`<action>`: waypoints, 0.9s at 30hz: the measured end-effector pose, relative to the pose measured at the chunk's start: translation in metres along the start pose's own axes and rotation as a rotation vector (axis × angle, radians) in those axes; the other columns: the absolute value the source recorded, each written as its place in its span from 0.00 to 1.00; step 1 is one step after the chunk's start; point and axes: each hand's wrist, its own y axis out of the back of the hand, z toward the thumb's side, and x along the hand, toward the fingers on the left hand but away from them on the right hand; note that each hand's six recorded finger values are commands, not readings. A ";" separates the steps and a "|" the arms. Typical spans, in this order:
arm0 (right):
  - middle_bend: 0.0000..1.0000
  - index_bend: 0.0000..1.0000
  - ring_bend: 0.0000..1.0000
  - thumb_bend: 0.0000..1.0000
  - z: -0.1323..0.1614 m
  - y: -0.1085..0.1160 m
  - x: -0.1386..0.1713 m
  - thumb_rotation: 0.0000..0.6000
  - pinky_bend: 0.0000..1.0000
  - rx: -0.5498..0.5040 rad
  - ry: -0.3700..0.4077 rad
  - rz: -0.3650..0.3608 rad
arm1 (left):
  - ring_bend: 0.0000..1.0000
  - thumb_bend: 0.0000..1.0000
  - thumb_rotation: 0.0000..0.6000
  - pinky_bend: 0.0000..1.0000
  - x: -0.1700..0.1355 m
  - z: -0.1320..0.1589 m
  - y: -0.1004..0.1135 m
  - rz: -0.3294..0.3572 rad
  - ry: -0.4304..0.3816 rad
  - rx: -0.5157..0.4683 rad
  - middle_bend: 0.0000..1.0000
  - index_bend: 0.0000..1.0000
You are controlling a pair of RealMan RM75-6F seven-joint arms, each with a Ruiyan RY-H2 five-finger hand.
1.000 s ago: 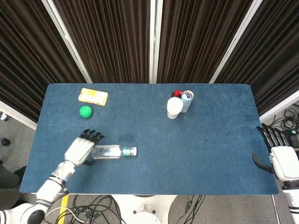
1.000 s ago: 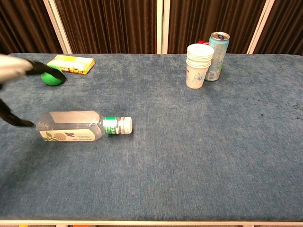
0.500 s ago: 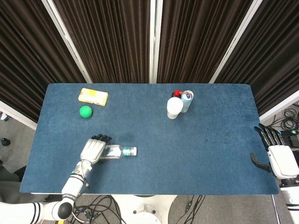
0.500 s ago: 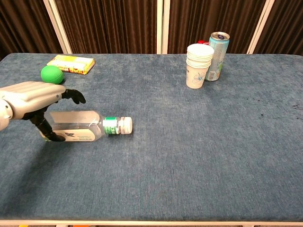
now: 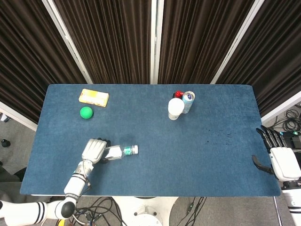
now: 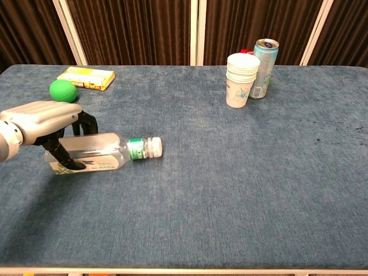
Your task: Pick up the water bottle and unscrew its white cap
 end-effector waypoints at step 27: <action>0.05 0.28 0.00 0.23 0.180 0.038 -0.077 1.00 0.00 -0.383 0.443 0.325 | 0.51 0.41 1.00 0.61 -0.022 0.065 0.061 0.356 -0.612 -0.723 0.57 0.58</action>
